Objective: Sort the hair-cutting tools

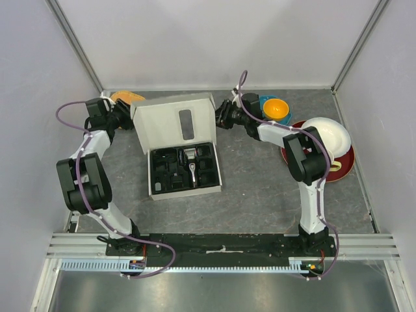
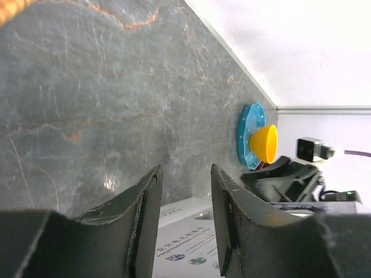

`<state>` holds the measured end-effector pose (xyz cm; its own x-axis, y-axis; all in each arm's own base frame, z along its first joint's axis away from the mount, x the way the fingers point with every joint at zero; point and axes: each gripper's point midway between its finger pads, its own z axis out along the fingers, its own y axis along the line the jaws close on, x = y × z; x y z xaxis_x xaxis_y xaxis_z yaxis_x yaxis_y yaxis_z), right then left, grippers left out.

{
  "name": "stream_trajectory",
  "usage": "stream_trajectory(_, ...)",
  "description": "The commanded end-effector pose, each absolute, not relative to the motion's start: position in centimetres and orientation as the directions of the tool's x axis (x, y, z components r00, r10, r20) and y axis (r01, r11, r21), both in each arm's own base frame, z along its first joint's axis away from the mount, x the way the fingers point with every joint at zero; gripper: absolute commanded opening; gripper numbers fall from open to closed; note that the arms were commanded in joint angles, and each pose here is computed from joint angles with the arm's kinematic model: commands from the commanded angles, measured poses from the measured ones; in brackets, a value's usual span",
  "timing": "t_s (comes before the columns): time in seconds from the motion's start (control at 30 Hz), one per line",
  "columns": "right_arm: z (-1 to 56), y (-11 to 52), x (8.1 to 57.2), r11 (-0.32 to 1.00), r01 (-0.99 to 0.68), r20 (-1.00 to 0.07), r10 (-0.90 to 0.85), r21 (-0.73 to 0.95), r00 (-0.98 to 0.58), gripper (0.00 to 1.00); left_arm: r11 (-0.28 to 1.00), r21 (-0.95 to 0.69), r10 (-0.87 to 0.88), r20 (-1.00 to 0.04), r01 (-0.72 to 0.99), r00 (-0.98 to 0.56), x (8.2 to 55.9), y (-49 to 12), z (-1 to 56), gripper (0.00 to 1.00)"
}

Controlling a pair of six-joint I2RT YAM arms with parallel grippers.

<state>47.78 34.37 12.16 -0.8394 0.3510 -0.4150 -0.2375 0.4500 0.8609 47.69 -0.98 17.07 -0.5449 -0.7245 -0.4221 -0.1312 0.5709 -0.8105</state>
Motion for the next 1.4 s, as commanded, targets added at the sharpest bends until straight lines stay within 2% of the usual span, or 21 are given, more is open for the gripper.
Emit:
stream_trajectory(0.0,19.8,34.1,45.7,0.406,-0.408,-0.551,0.345,0.818,-0.76,0.44,0.571,-0.819,-0.705,-0.45,-0.062,-0.548,45.1,-2.4,19.0,0.45)
stream_trajectory(0.17,20.4,32.6,43.7,0.455,-0.431,-0.597,0.331,0.779,-0.731,0.44,0.578,-0.814,-0.705,-0.46,-0.062,-0.54,42.2,-3.0,18.7,0.46)
stream_trajectory(0.27,20.1,31.2,43.3,0.538,-0.405,-0.624,0.322,0.739,-0.712,0.44,0.604,-0.792,-0.707,-0.478,-0.094,-0.521,41.0,-2.6,18.5,0.46)
stream_trajectory(0.4,18.3,27.5,43.3,0.701,-0.265,-0.647,0.357,0.662,-0.674,0.45,0.683,-0.693,-0.704,-0.543,-0.229,-0.458,38.9,-0.5,17.2,0.48)
stream_trajectory(0.43,18.3,26.3,43.8,0.731,-0.212,-0.661,0.402,0.648,-0.633,0.45,0.702,-0.659,-0.704,-0.586,-0.268,-0.402,38.4,0.8,17.9,0.49)
stream_trajectory(0.53,19.1,25.2,42.8,0.748,-0.184,-0.677,0.43,0.638,-0.598,0.46,0.707,-0.592,-0.706,-0.622,-0.388,-0.337,36.7,2.9,17.4,0.53)
stream_trajectory(0.63,18.5,25.8,42.1,0.76,-0.188,-0.674,0.398,0.622,-0.623,0.47,0.717,-0.561,-0.689,-0.659,-0.413,-0.3,35.4,3.7,18.2,0.55)
stream_trajectory(0.77,16.9,27.3,40.8,0.773,-0.194,-0.662,0.352,0.604,-0.662,0.46,0.715,-0.51,-0.686,-0.644,-0.478,-0.339,34.2,4.2,16.7,0.55)
stream_trajectory(1.07,15.8,29.1,38.7,0.786,-0.194,-0.653,0.318,0.587,-0.687,0.44,0.709,-0.535,-0.704,-0.576,-0.459,-0.417,33.0,2.1,14.7,0.54)
stream_trajectory(1.37,15.7,29.3,37.9,0.803,-0.171,-0.658,0.323,0.571,-0.681,0.42,0.705,-0.583,-0.707,-0.535,-0.403,-0.463,32.3,0.1,14.0,0.49)
